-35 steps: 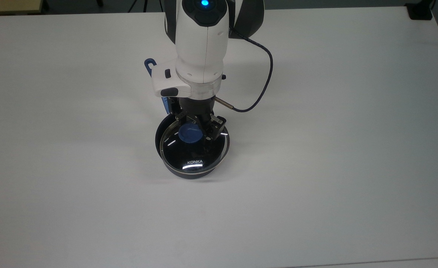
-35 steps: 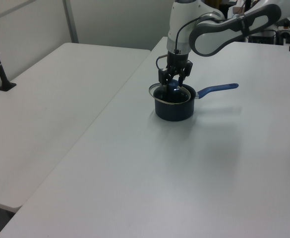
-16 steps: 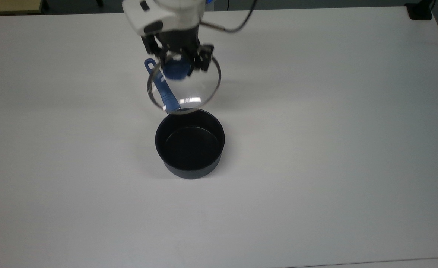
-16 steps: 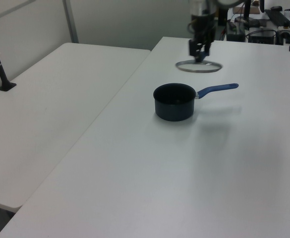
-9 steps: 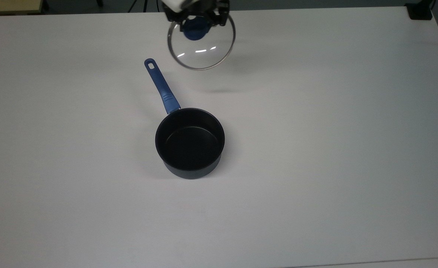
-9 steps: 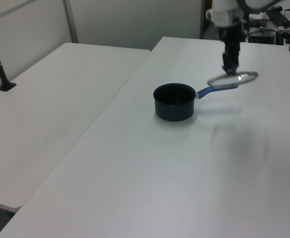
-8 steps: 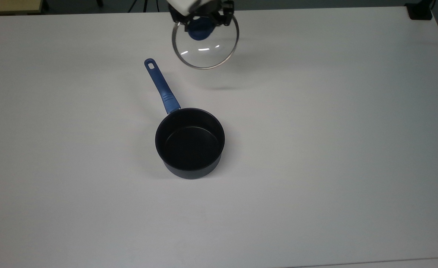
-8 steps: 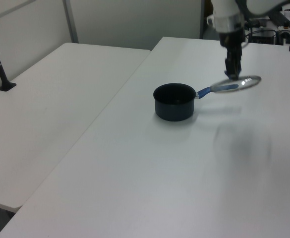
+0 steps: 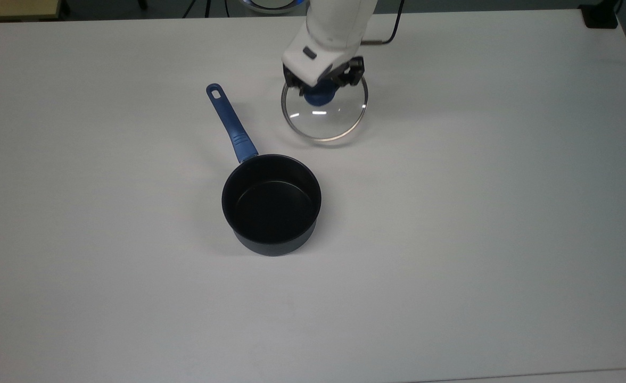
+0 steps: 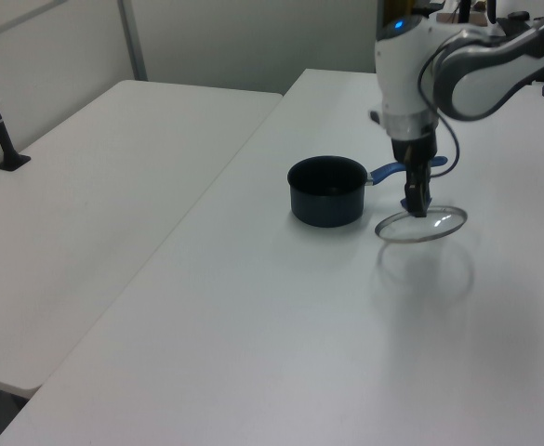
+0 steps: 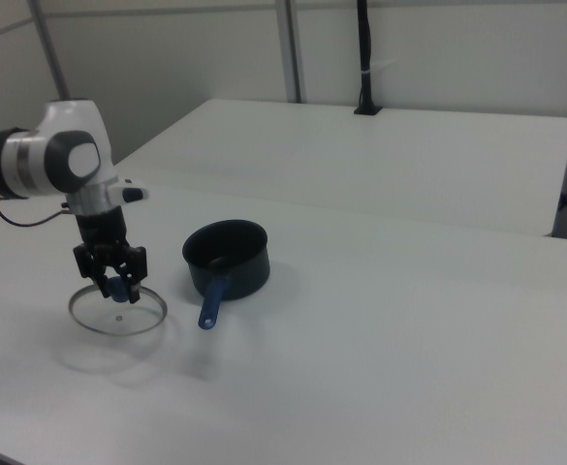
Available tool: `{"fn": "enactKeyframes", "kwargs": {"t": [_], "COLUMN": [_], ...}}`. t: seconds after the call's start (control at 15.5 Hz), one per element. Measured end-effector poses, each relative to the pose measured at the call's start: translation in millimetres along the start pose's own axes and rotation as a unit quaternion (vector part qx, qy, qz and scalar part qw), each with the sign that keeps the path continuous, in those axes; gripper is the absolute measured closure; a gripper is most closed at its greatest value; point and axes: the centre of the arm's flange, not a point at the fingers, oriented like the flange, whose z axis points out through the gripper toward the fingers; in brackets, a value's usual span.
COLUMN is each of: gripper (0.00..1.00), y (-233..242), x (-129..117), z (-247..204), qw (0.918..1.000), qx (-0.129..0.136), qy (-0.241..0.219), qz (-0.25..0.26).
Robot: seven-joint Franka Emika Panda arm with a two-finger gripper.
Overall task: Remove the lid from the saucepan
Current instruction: 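Carry the lid beside the saucepan and lower it onto the table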
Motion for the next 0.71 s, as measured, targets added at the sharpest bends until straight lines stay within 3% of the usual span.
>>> {"fn": "enactKeyframes", "kwargs": {"t": [0.32,0.58,0.71], "gripper": [0.40,0.40,0.26], "y": [1,1,2], "x": [17,19,22], "z": [37,41,34], "qw": [0.9989,0.9985,0.9990], "qx": [-0.039,-0.046,-0.044], "qy": [-0.005,-0.008,0.001], "qz": [-0.026,-0.029,-0.010]}}
